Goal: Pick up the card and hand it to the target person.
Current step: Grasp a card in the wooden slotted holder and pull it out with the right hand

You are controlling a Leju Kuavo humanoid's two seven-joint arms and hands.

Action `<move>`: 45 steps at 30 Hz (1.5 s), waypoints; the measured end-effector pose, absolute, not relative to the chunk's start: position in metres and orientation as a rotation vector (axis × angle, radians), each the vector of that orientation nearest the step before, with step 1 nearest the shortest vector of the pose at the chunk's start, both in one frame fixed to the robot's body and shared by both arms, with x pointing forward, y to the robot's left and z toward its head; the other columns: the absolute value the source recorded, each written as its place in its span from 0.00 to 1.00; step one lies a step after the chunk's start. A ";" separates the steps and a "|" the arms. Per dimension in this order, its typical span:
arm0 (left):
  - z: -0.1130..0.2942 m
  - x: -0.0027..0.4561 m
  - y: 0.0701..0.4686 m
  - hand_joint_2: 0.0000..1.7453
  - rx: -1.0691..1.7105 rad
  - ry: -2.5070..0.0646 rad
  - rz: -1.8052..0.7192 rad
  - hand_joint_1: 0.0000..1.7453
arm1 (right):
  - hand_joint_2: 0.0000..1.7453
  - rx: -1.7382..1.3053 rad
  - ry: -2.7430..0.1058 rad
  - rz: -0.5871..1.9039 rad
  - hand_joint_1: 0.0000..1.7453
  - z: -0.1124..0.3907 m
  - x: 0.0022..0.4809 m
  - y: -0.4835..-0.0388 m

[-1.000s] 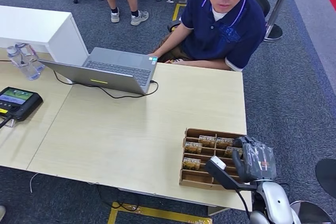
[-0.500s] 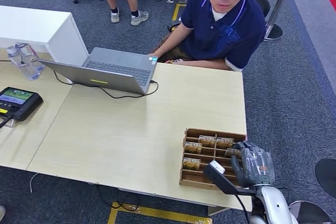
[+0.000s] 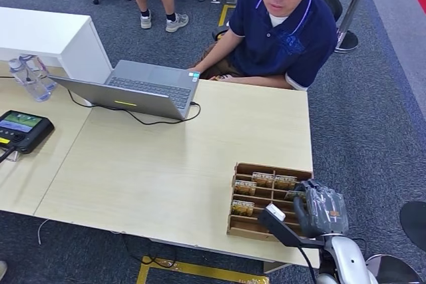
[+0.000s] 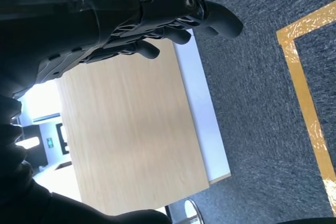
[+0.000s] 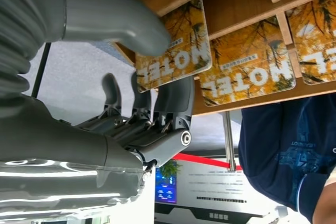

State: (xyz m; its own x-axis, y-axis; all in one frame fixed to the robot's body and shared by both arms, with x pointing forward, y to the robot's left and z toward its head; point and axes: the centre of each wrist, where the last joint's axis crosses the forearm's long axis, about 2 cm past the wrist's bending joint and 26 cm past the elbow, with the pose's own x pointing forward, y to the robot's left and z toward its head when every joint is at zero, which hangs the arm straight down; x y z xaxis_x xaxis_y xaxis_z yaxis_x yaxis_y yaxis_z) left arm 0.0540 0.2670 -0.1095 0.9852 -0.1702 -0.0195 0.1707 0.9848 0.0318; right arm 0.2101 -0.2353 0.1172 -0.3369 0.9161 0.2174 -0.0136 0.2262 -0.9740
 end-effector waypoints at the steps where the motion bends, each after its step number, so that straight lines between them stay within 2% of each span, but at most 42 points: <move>1: -0.110 0.054 0.267 1.00 0.034 0.017 -0.172 0.00 | 1.00 -0.873 -1.574 1.262 0.90 0.117 0.210 -0.235; 5: -0.110 0.054 0.267 0.00 0.033 0.016 -0.174 0.00 | 1.00 -0.873 -1.575 1.261 0.97 0.117 0.210 -0.235; 10: -0.110 0.054 0.267 0.00 0.011 -0.008 -0.182 0.00 | 1.00 -0.873 -1.575 1.258 0.99 0.117 0.210 -0.236; 14: -0.110 0.054 0.269 1.00 0.010 -0.024 -0.183 0.00 | 1.00 -0.873 -1.576 1.256 1.00 0.117 0.209 -0.236; 45: -0.110 0.054 0.272 1.00 0.043 -0.019 -0.179 0.00 | 1.00 -0.872 -1.602 1.250 0.99 0.118 0.211 -0.233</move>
